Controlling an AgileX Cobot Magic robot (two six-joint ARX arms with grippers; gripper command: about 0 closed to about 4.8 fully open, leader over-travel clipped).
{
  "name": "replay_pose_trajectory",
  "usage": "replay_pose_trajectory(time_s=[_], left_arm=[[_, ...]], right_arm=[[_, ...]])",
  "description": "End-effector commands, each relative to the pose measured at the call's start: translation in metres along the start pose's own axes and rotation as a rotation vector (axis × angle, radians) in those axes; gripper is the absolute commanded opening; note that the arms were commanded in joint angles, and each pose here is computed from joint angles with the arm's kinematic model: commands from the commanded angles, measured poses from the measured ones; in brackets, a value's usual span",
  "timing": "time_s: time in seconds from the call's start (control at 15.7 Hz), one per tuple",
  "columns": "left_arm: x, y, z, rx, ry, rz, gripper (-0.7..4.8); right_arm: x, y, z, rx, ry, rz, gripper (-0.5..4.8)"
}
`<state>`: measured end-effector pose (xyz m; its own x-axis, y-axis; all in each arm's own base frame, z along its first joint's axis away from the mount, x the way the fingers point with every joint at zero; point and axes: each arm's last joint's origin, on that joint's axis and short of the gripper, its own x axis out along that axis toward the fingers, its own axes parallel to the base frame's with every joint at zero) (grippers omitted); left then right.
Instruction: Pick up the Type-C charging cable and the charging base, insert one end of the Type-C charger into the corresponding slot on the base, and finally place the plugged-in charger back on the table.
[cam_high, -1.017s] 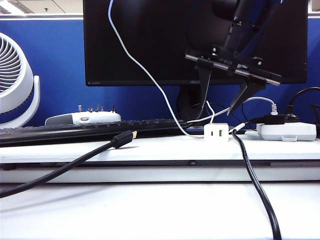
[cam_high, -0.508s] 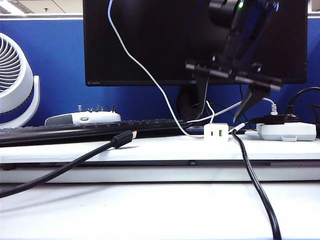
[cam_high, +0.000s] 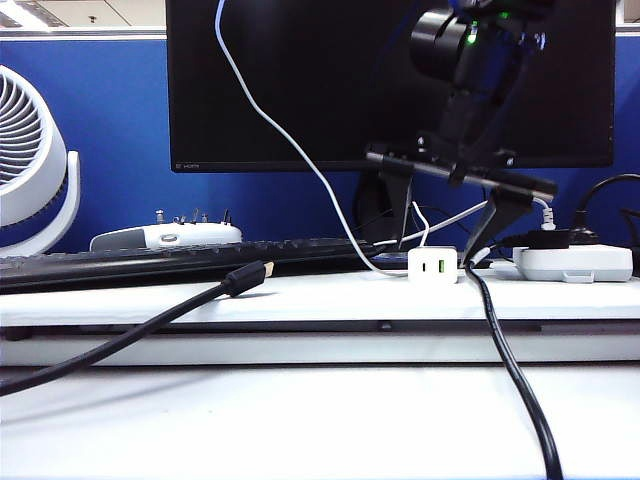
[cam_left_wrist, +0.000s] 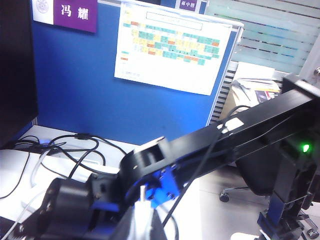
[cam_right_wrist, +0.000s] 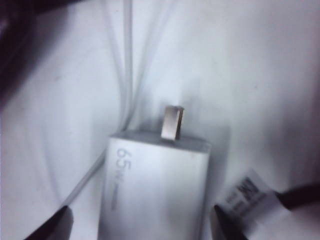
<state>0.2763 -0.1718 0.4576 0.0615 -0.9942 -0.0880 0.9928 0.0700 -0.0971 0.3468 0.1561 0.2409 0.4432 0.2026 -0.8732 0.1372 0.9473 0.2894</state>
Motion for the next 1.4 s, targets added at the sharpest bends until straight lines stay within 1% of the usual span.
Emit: replay_pose_trajectory(time_s=[0.06, 0.44, 0.51, 0.83, 0.89, 0.95, 1.4], left_arm=[[-0.001, -0.003, 0.003, 0.015, -0.011, -0.012, -0.06], [-0.001, -0.003, 0.002, -0.001, -0.001, -0.016, -0.06], [-0.001, -0.003, 0.002, -0.003, 0.0, -0.016, -0.06], [-0.001, -0.003, 0.002, -0.003, 0.0, -0.015, -0.06], [-0.001, -0.003, 0.002, -0.003, 0.0, -0.015, -0.06], [-0.001, -0.003, 0.002, -0.003, 0.0, -0.016, -0.06], [-0.001, -0.003, 0.002, -0.003, 0.0, -0.015, -0.06]], right_arm=[[0.006, 0.001, 0.001, -0.003, 0.003, -0.003, 3.61], [0.006, 0.006, 0.012, -0.014, 0.013, -0.031, 3.59], [0.005, 0.007, 0.013, -0.03, 0.012, -0.048, 3.59], [0.005, 0.004, 0.013, -0.027, 0.031, -0.063, 3.53], [0.005, 0.005, 0.013, -0.027, 0.029, -0.062, 3.21], [0.007, 0.004, 0.013, -0.026, 0.032, -0.064, 3.03], [0.015, 0.004, 0.012, -0.027, 0.052, -0.07, 3.05]])
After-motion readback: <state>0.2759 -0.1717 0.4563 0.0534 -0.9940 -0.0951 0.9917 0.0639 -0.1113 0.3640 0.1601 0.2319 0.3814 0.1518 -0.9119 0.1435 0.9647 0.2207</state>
